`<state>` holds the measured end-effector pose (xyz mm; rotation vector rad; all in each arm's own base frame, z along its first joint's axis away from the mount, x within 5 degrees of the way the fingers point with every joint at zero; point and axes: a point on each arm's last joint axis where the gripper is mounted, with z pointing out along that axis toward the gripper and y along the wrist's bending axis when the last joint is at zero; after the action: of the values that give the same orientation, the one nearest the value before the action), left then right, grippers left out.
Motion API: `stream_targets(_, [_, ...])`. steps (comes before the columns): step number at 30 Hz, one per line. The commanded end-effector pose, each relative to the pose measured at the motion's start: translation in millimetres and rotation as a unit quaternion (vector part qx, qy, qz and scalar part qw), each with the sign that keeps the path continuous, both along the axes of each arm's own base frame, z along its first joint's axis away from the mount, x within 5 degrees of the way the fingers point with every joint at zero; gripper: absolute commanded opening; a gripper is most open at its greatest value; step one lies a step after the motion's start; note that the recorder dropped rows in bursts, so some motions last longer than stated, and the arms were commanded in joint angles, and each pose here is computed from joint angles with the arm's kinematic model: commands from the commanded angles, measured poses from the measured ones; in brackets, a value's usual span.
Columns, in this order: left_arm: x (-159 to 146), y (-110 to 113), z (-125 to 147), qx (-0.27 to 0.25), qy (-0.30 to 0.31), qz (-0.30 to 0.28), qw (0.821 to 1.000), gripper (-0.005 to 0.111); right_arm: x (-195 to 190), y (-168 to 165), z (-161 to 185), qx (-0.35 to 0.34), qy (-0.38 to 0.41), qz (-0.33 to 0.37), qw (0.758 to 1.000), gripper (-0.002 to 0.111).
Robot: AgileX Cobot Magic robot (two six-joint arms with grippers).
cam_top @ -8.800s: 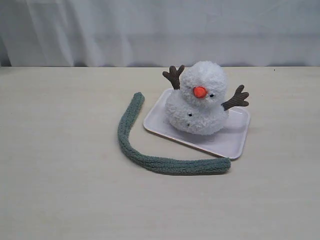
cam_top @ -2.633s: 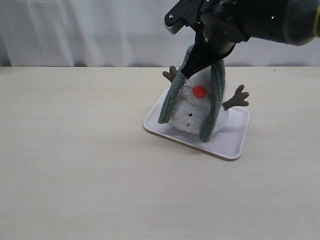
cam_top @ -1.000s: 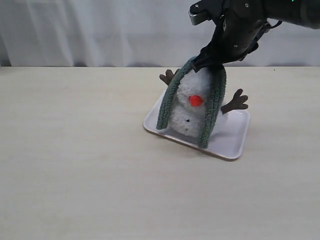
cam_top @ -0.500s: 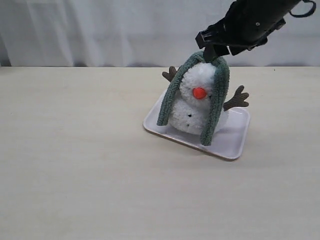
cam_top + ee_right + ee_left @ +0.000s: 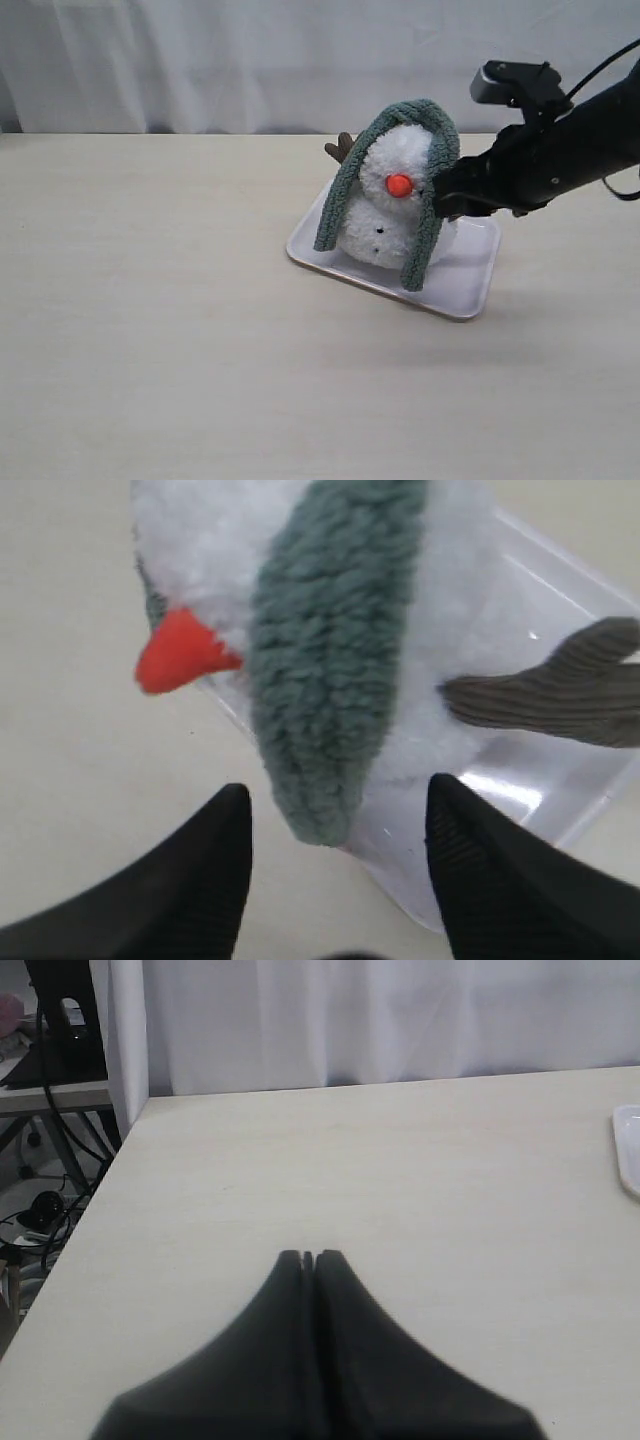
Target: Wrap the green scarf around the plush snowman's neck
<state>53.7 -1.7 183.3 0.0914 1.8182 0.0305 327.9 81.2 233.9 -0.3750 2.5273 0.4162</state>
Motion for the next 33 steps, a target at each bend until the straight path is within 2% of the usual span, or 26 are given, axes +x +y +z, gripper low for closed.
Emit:
stream_targets(1, [0.2, 0.1, 0.7, 0.0, -0.007, 0.001, 1.0, 0.0, -4.9, 10.0, -11.2, -0.01, -0.057, 0.002, 0.998, 0.05])
stream_targets(6, [0.2, 0.1, 0.7, 0.0, -0.007, 0.001, 1.0, 0.0, -7.3, 4.7, -26.3, -0.028, -0.086, -0.034, 0.995, 0.047])
stream_targets(14, [0.2, 0.1, 0.7, 0.0, -0.007, 0.001, 1.0, 0.0, -8.5, 3.8, -28.7, -0.042, -0.092, -0.02, 0.995, 0.004])
stream_targets(21, [0.2, 0.1, 0.7, 0.0, -0.007, 0.001, 1.0, 0.0, -4.2, 4.8, -17.8, -0.042, -0.112, -0.016, 0.993, 0.004])
stream_targets(28, [0.2, 0.1, 0.7, 0.0, -0.007, 0.001, 1.0, 0.0, -2.3, 5.2, 17.6, -0.021, -0.161, -0.028, 0.986, 0.004])
stream_targets(33, [0.2, 0.1, 0.7, 0.0, -0.007, 0.001, 1.0, 0.0, 1.6, 6.0, 25.5, -0.016, -0.172, -0.033, 0.984, 0.004])
